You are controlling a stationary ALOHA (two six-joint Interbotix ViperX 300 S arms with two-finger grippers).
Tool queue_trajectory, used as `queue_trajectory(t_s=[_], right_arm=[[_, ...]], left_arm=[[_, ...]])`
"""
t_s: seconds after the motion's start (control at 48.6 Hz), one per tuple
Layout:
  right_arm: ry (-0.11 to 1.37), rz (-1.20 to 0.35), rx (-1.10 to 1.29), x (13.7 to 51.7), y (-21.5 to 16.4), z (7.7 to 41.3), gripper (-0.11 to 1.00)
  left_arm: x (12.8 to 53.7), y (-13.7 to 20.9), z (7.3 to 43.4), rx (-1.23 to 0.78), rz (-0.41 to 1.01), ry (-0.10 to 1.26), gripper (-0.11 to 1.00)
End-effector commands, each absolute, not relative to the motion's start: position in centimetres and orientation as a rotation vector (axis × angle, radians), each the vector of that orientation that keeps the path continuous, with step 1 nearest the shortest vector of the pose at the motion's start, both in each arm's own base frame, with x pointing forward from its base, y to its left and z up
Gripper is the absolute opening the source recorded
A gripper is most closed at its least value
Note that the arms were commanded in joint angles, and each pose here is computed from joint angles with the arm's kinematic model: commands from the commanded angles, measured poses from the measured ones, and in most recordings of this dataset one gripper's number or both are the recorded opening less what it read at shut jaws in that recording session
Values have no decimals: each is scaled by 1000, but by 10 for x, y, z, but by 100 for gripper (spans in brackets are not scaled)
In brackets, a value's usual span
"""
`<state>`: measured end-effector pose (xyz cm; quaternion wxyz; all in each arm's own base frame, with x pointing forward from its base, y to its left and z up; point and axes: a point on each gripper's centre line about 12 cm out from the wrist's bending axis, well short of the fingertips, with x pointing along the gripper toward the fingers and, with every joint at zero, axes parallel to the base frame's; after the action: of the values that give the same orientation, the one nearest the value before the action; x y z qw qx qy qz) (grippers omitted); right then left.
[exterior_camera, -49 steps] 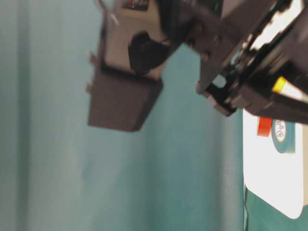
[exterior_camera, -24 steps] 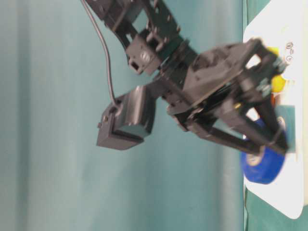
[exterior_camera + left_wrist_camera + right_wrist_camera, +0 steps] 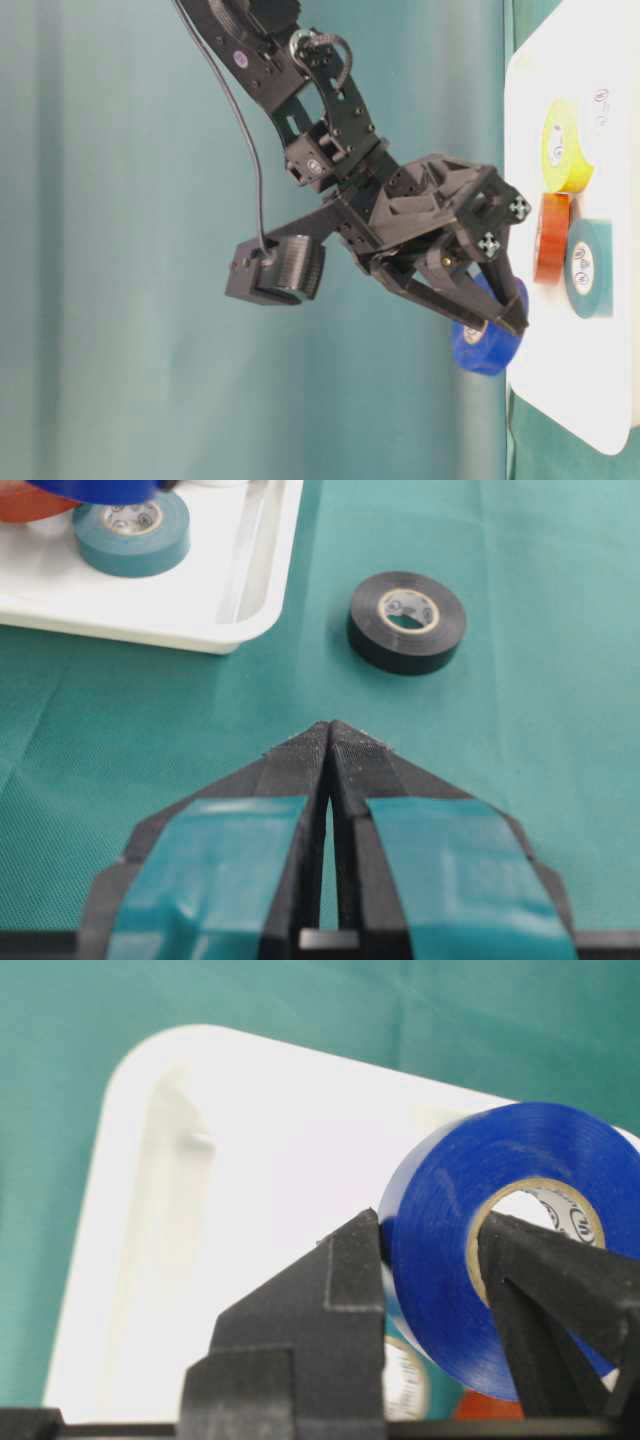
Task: Put the tape into the white case with the right arm.
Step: 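Carry the blue roll into the tray's left side and release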
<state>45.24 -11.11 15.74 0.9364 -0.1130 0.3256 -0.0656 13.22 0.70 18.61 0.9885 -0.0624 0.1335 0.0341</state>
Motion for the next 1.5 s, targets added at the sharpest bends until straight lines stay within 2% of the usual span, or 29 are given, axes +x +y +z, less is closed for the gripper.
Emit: queue_trajectory(t_s=[0.0,0.411,0.494,0.679,0.699,0.782,1.09,1.481], right_arm=[[613,-143,-245,457,-116,176,2],[608,-166,-235,459,-123,181,3],[608,-164,-237,459,-123,181,17],[612,-164,-235,459,-123,179,70],[611,-165,-235,459,-123,180,73],[616,-168,-235,458,-123,179,68],[655,-192,-237,437,-121,184,69],[719,-200,-233,372,-106,183,69]], left_arm=[[134,8,191,-127,71,254,0],[134,8,191,-127,71,254,0],[134,8,191,-125,71,254,0],[134,8,191,-125,71,254,0],[134,8,191,-127,71,254,0],[134,8,191,-125,71,254,0],[134,8,191,-125,71,254,0],[134,8,191,-127,71,254,0]])
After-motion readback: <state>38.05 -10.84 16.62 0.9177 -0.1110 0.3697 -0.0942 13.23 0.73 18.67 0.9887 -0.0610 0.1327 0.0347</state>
